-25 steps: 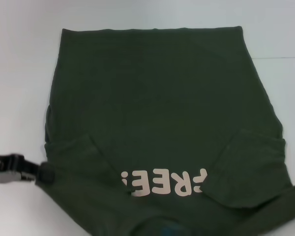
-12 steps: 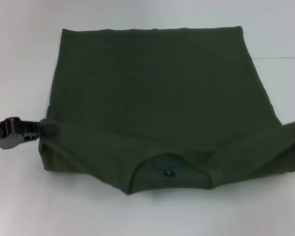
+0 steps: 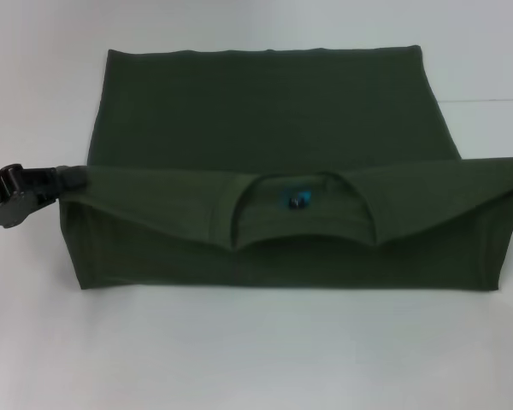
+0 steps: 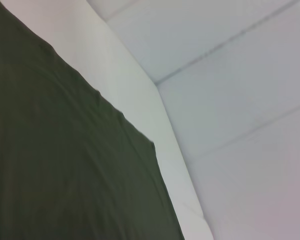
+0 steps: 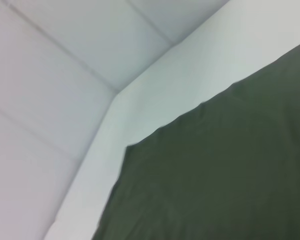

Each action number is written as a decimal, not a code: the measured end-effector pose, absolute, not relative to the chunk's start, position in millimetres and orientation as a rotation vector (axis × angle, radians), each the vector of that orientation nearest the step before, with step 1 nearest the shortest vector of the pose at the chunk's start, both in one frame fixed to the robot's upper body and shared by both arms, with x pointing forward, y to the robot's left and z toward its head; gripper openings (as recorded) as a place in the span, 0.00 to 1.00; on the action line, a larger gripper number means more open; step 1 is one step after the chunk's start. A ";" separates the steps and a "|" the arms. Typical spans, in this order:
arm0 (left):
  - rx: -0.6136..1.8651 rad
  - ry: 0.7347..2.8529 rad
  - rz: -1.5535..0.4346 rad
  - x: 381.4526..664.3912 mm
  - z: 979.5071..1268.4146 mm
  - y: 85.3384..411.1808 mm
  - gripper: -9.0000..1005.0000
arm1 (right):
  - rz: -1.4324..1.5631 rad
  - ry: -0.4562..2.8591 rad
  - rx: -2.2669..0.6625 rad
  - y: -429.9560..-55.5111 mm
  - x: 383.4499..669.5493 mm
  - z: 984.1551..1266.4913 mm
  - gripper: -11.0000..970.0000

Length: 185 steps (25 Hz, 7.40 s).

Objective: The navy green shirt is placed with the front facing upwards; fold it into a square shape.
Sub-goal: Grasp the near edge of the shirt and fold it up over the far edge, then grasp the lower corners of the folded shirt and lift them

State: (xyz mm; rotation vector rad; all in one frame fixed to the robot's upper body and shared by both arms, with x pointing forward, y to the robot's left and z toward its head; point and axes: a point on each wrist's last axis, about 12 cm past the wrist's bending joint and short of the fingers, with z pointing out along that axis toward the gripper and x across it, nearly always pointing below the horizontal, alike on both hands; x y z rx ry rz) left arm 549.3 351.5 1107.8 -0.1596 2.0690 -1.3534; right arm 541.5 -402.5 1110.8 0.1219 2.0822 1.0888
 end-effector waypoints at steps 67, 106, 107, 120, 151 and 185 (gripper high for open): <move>-0.175 1.782 -0.638 640.9 1078.3 252.2 0.05 | 0.628 1.937 0.279 -328.4 628.5 1089.6 0.05; -0.220 1.749 -0.514 637.6 1065.1 244.0 0.56 | 0.581 1.888 0.349 -329.5 625.7 1076.0 0.64; -0.234 1.753 -0.519 636.1 1063.4 246.3 0.60 | 0.587 1.885 0.358 -331.3 623.8 1075.2 0.66; -0.243 1.939 -0.930 579.9 1066.4 309.5 0.87 | 0.836 1.902 0.413 -387.5 562.0 1068.6 0.95; -0.078 2.335 -0.750 586.5 1060.8 323.6 0.80 | 0.882 2.048 0.325 -390.7 546.1 1062.6 0.95; -0.050 2.357 -0.763 587.6 1058.6 314.2 0.24 | 0.894 2.061 0.325 -393.8 549.4 1068.7 0.95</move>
